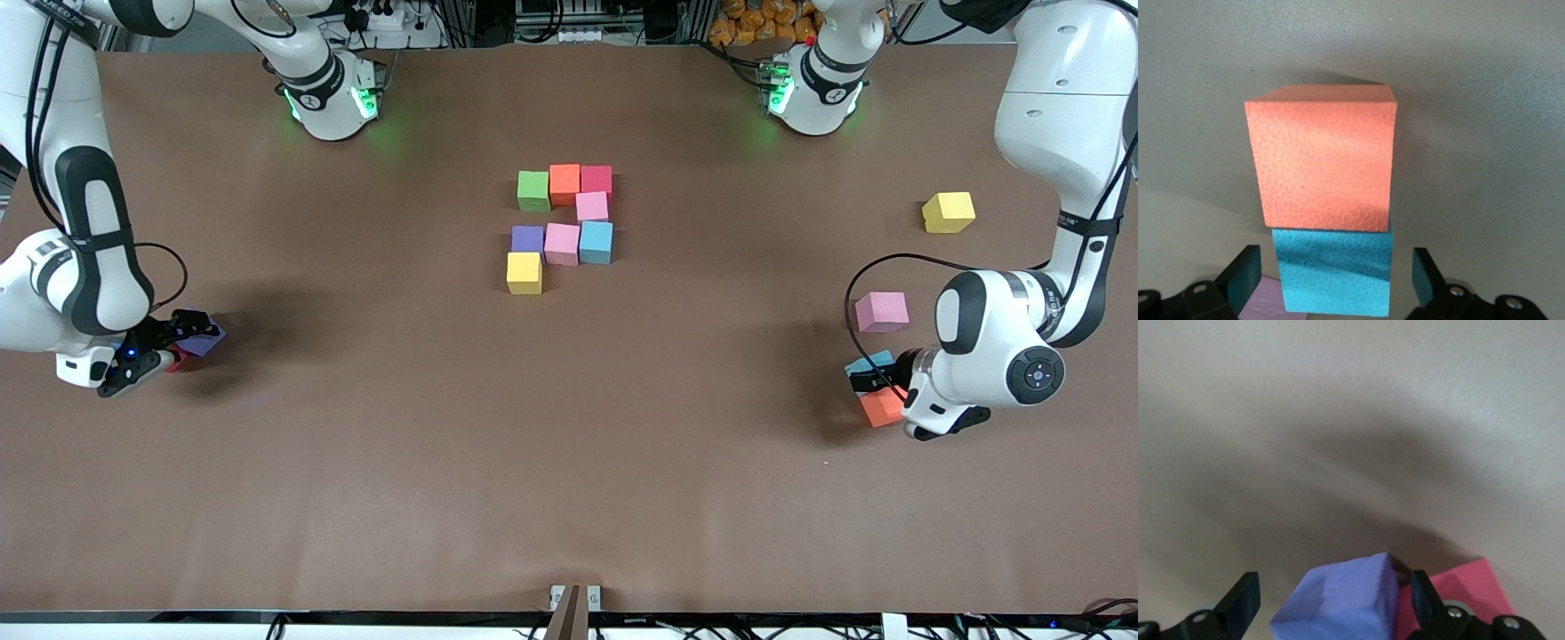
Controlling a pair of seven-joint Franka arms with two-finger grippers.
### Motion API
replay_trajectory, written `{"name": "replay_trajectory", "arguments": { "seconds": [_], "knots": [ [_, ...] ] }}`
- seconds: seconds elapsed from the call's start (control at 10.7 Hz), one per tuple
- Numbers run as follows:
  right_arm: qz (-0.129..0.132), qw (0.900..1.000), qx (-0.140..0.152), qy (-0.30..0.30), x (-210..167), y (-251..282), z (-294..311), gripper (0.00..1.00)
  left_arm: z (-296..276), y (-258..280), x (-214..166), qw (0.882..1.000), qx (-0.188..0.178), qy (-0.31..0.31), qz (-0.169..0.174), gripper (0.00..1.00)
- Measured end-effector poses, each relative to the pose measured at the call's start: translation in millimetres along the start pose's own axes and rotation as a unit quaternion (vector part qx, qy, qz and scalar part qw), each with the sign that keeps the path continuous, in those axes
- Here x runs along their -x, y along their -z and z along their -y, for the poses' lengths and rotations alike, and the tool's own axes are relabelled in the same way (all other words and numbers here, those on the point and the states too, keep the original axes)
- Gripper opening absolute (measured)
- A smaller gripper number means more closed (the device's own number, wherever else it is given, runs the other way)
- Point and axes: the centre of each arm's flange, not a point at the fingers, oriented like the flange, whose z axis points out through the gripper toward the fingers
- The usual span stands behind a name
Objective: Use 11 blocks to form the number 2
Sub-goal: 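Reach the right gripper to the purple block beside the red block, then grasp the purple block with the right gripper while the left gripper lifts cyan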
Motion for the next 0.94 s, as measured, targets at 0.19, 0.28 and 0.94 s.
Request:
{"name": "replay_trajectory", "arguments": {
  "seconds": [0.19,0.28,0.94],
  "knots": [
    [0.006,1.0,-0.015,0.017,12.0,-6.5,-2.9,1.0,0.1,-0.4,-0.1,1.0,0.0,-0.005,0.0,0.92],
    [0.005,0.999,-0.018,0.03,18.2,-7.6,-6.0,1.0,0.4,-0.6,-0.2,1.0,0.0,-0.018,0.0,0.92],
    [0.0,0.999,-0.014,0.05,21.4,-1.4,-10.4,0.67,-1.3,6.6,-2.4,0.997,0.004,-0.08,-0.006,0.54]
  ]
}}
